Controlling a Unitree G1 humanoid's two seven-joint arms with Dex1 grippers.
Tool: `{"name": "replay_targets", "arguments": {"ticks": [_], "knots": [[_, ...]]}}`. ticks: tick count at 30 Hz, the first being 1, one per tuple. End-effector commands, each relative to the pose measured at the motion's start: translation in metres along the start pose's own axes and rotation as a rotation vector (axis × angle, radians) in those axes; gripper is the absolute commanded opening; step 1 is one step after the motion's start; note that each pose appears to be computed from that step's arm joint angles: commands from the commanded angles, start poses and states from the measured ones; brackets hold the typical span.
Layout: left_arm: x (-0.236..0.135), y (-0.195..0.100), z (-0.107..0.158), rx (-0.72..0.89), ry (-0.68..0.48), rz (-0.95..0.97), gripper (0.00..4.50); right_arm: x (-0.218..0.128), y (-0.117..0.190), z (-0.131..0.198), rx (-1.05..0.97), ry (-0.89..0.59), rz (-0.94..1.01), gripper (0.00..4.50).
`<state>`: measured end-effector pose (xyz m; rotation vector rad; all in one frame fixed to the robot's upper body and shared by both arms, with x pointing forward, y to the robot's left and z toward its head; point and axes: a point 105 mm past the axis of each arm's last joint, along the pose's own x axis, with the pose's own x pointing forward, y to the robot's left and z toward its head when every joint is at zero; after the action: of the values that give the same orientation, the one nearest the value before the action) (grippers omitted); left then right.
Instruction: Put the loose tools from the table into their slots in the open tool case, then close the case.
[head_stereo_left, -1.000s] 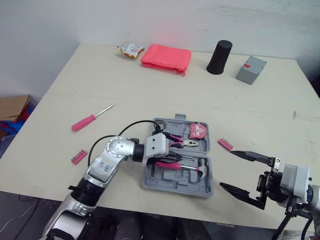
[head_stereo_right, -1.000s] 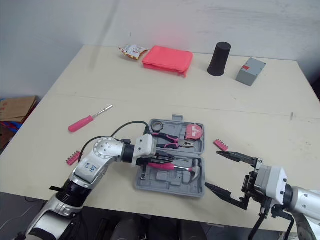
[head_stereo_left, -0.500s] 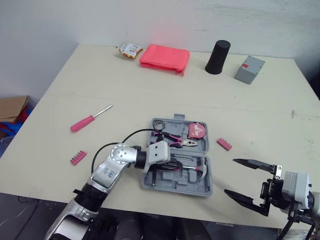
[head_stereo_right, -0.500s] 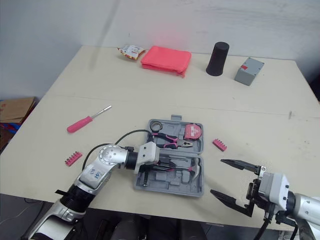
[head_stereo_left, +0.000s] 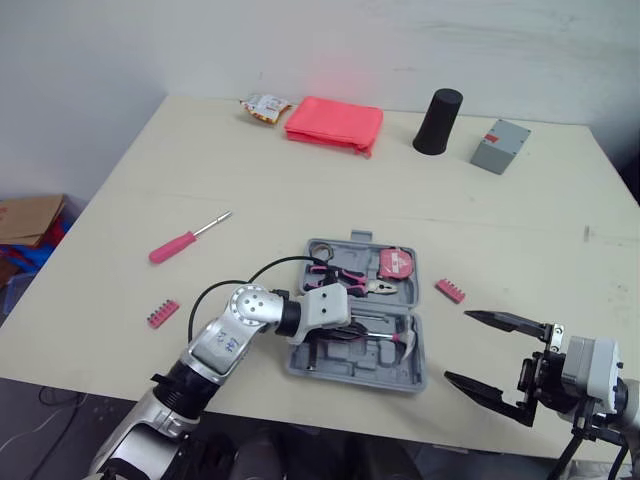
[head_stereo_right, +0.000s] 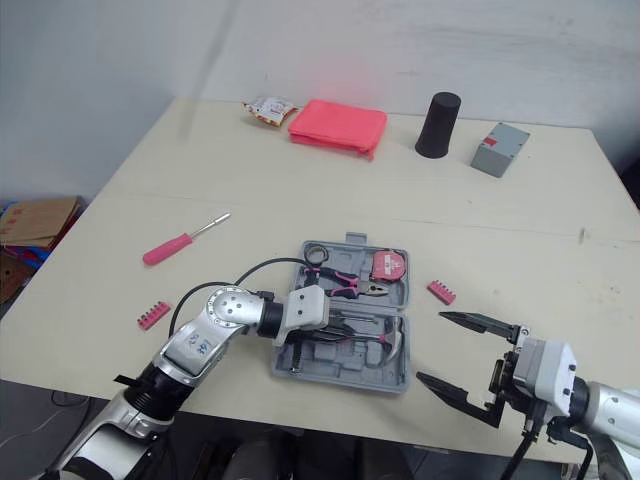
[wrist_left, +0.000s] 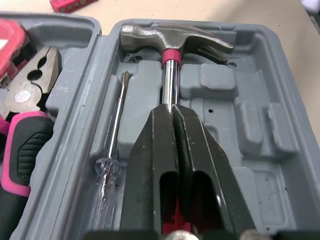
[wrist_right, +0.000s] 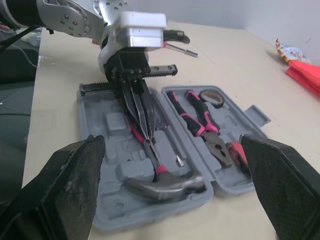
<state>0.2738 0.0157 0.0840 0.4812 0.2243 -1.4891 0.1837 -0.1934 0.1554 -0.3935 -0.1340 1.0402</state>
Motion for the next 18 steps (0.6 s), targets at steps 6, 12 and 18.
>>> {"name": "replay_targets", "arguments": {"ticks": [6, 12, 18], "knots": [[0.006, -0.018, -0.071, -0.129, 0.327, -0.038, 0.04, 0.005, -0.002, 0.009, -0.027, -0.023, -0.004, 4.50], [0.003, -0.026, -0.087, -0.191, 0.382, -0.054, 0.04, 0.005, -0.003, 0.007, -0.026, -0.025, -0.014, 4.50], [0.006, -0.030, -0.088, -0.245, 0.379, -0.051, 0.04, 0.002, -0.001, 0.003, -0.023, -0.024, -0.020, 4.50]]}}
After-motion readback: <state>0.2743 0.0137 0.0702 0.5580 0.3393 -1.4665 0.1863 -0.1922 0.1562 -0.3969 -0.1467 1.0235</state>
